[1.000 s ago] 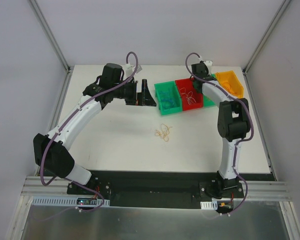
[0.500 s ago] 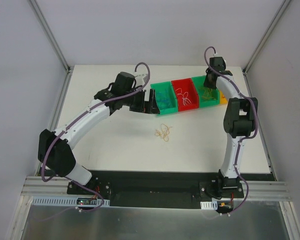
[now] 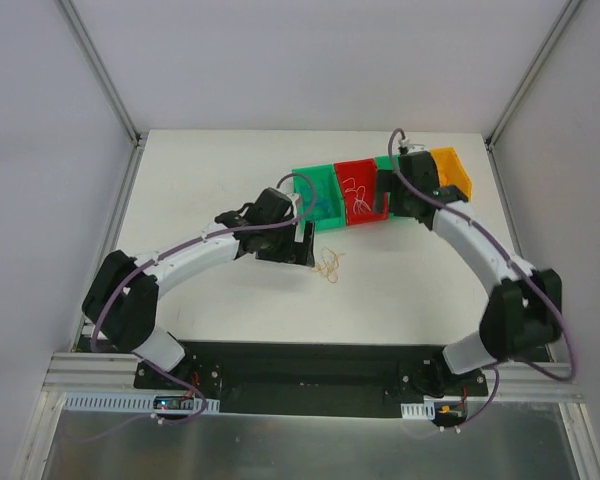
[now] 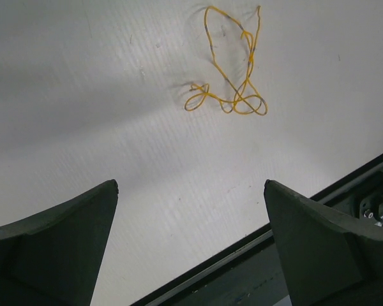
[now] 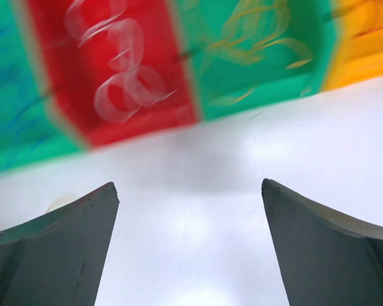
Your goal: Untangle the cables
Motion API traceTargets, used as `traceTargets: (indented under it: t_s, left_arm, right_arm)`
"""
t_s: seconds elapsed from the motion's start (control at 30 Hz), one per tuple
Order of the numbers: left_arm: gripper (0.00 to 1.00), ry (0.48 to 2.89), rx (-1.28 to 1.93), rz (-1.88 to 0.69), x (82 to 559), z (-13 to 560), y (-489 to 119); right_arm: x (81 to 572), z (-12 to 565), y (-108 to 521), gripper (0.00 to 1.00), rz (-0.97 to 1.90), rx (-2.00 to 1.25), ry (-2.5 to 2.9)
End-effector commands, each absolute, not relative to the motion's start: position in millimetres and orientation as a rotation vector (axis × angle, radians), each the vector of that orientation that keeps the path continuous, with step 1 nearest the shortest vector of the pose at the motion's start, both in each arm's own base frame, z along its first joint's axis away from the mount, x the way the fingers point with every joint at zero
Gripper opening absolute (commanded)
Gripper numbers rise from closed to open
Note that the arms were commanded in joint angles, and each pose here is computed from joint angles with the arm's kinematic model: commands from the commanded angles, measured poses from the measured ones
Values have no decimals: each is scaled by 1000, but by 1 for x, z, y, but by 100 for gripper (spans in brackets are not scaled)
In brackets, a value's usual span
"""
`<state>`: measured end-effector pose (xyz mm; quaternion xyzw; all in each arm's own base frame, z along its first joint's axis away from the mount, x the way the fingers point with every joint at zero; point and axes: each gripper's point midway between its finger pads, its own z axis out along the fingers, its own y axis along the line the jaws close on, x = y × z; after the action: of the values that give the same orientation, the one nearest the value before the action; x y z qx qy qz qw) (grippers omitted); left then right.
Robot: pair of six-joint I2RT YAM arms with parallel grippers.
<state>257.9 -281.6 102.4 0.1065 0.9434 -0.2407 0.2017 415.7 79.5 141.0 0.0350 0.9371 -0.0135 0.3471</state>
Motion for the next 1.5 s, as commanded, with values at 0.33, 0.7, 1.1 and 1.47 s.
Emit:
traceTargets:
  t_s: [0.33, 0.7, 1.1, 1.47]
  left_arm:
    - [99, 2073, 327, -923, 275, 306, -231]
    - [99, 1989, 338, -711, 278, 308, -196]
    - [99, 1964, 354, -747, 268, 307, -196]
    - [99, 1947, 356, -766, 264, 312, -197]
  right_arm:
    - [268, 89, 258, 96, 519, -119, 2419]
    - [287, 48, 264, 56, 228, -113, 2486]
    - [327, 166, 224, 1, 111, -51, 2231]
    - [407, 290, 119, 0, 85, 172, 1987]
